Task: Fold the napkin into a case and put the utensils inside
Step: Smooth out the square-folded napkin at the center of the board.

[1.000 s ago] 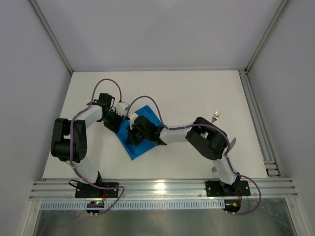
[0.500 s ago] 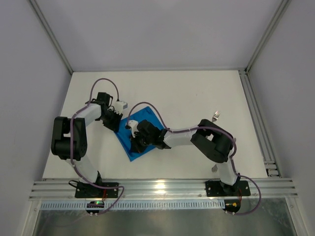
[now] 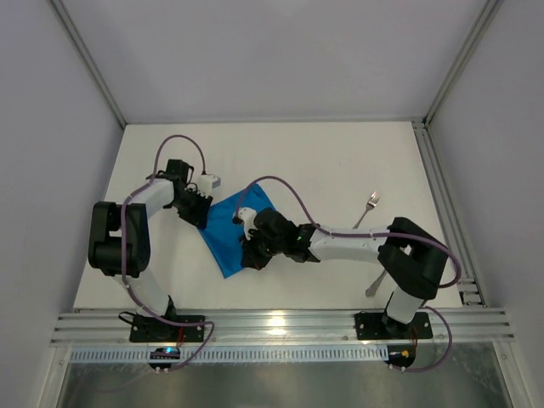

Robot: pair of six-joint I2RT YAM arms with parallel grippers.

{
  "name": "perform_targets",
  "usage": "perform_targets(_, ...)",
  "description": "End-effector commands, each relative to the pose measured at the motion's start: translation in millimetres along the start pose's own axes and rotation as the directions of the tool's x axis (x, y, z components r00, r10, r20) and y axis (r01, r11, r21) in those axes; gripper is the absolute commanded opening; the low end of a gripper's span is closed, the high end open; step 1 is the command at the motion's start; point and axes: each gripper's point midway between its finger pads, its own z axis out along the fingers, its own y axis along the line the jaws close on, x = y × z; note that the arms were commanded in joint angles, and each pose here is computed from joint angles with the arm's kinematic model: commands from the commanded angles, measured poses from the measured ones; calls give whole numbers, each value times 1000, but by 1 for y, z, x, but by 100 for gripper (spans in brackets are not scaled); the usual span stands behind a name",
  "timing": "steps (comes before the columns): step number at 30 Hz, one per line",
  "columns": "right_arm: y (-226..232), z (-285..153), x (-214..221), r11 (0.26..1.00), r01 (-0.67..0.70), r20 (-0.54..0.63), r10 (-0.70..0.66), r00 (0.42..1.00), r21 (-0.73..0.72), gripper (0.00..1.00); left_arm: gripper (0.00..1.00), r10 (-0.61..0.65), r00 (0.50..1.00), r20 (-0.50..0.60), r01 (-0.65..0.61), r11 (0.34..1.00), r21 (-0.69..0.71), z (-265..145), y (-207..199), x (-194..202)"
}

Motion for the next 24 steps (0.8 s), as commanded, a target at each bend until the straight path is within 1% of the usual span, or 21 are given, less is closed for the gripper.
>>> perform_targets(1, -2, -36, -65, 996, -82, 184, 77, 980, 25, 4, 29, 52, 997, 60, -52, 999, -5, -10, 1, -12)
perform_targets(3, -21, -41, -63, 986, -156, 193, 143, 971, 56, 4, 29, 55, 996, 64, -54, 998, -9, -14, 1, -15)
perform_targets(4, -44, -45, -56, 969, -233, 203, 211, 956, 88, 4, 29, 57, 996, 71, -57, 998, -12, -17, 1, -18)
perform_targets(6, -66, -50, -50, 945, -308, 221, 280, 934, 107, 4, 29, 58, 996, 71, -57, 998, -15, -18, 2, -19)
perform_targets(7, -84, -55, -50, 925, -362, 245, 328, 912, 111, 4, 30, 58, 996, 71, -57, 998, -18, -19, 2, -19)
perform_targets(10, -114, -59, -27, 887, -432, 239, 390, 890, 164, 4, 30, 58, 996, 70, -57, 998, -16, -19, 1, -19)
perform_targets(13, -128, -60, -11, 859, -473, 226, 430, 874, 196, 4, 30, 56, 996, 67, -55, 998, -23, -19, 3, -18)
perform_targets(16, -142, -64, 12, 811, -536, 226, 492, 841, 232, 4, 30, 57, 997, 61, -55, 998, -27, -17, 4, -17)
perform_targets(17, -149, -69, 14, 790, -560, 248, 506, 826, 251, 4, 30, 56, 997, 59, -55, 998, -28, -17, 4, -16)
perform_targets(19, -153, -72, 17, 777, -576, 256, 520, 815, 254, 4, 30, 57, 996, 63, -55, 998, -23, -17, 3, -17)
perform_targets(21, -152, -74, 12, 786, -573, 249, 521, 816, 233, 4, 30, 58, 995, 83, -58, 998, -11, -23, 0, -23)
perform_targets(22, -150, -77, -6, 805, -550, 264, 494, 829, 221, 4, 31, 58, 993, 99, -60, 998, 10, -26, -5, -27)
perform_targets(23, -149, -80, -15, 818, -532, 264, 475, 839, 218, 4, 33, 57, 993, 107, -59, 998, 17, -31, -8, -29)
perform_targets(24, -149, -85, -21, 834, -497, 256, 439, 861, 240, 4, 34, 68, 988, 140, -70, 998, 7, -42, -9, -39)
